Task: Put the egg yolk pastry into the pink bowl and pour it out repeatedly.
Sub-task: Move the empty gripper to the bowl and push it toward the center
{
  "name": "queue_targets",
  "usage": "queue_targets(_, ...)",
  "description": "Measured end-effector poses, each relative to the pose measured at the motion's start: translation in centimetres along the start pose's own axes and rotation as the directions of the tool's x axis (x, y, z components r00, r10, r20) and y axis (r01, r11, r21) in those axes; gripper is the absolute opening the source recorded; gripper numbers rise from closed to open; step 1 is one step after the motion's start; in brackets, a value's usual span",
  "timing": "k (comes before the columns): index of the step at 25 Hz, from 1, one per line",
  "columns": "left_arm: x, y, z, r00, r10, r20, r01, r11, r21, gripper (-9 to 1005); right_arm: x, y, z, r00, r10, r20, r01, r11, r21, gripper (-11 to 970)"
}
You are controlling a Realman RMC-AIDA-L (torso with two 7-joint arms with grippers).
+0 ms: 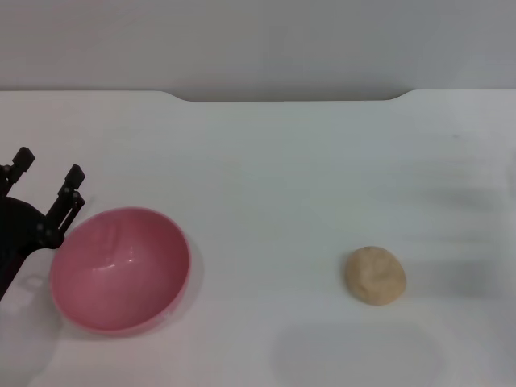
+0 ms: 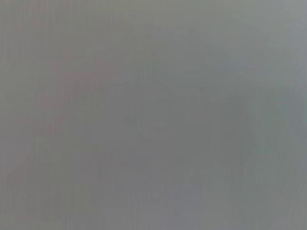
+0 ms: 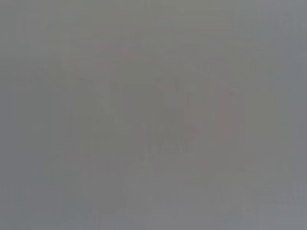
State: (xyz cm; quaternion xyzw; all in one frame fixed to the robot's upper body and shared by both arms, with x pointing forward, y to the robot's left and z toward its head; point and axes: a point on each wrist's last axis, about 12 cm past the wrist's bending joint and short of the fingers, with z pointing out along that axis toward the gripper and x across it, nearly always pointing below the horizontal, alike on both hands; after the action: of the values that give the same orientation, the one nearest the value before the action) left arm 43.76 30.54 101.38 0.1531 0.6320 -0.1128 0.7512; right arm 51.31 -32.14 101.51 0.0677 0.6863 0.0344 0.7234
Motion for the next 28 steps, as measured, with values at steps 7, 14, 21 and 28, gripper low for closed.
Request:
queue_targets(7, 0.0, 0.0, 0.0, 1.000, 0.003, 0.000, -0.003, 1.000, 0.000, 659, 0.0, 0.1, 0.0, 1.000, 0.002, 0.004, -0.001, 1.000, -0.005, 475)
queue_targets(14, 0.1, 0.1, 0.0, 1.000, -0.027, -0.007, 0.027, 1.000, -0.007, 659, 0.0, 0.4, 0.0, 1.000, 0.007, 0.003, -0.007, 1.000, -0.011, 471)
queue_targets(21, -0.3, 0.5, 0.9, 0.992, -0.125, 0.022, 0.125, 0.992, -0.004, 650, 0.3, 0.7, -0.2, 1.000, 0.021, -0.008, -0.021, 1.000, -0.013, 467)
queue_targets(28, -1.8, 4.2, 6.4, 0.957, -0.289, 0.011, 0.289, 0.957, -0.015, 649, 0.2, 1.1, 0.1, 1.000, 0.027, -0.006, -0.027, 0.999, -0.024, 463)
